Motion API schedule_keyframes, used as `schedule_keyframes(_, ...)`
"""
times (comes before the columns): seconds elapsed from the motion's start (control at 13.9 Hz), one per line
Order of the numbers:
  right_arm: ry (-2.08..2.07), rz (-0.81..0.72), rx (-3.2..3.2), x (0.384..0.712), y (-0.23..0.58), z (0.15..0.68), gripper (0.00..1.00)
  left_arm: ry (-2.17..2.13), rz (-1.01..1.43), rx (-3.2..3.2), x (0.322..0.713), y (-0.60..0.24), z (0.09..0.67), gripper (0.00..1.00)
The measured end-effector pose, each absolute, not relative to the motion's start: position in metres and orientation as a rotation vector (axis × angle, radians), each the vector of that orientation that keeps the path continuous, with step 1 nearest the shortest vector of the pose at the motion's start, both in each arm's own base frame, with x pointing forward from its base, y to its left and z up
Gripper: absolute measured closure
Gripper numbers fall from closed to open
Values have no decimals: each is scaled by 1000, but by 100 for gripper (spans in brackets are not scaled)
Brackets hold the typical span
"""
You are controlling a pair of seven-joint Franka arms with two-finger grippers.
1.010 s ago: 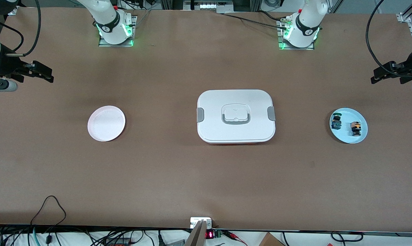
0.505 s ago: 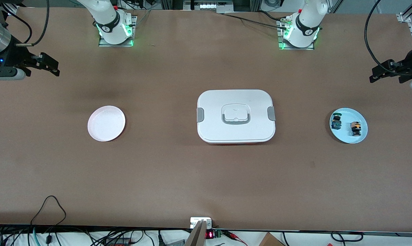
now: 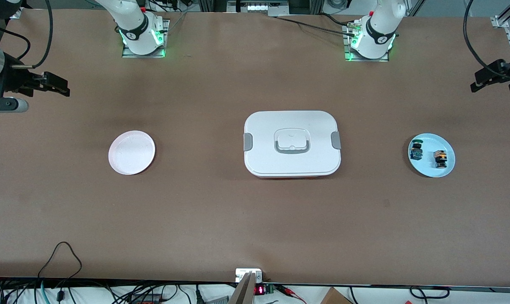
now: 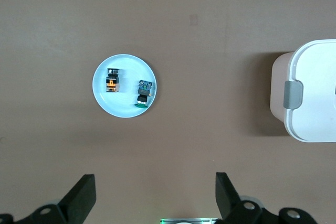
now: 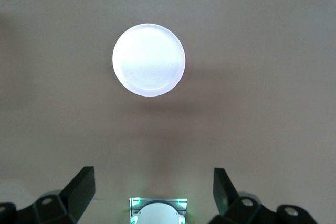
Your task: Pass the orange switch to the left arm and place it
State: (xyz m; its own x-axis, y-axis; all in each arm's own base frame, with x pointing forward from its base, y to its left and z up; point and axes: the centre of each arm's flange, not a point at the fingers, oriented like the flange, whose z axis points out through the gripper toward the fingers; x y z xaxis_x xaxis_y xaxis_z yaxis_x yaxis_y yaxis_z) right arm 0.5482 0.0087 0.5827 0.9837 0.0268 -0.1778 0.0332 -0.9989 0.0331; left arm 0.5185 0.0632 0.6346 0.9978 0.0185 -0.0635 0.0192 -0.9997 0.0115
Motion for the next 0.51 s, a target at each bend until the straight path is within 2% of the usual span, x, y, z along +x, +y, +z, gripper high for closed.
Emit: schedule_keyframes(0.51, 49, -210, 3101, 542, 8, 583, 0, 23, -242, 3115, 548, 63, 581, 0)
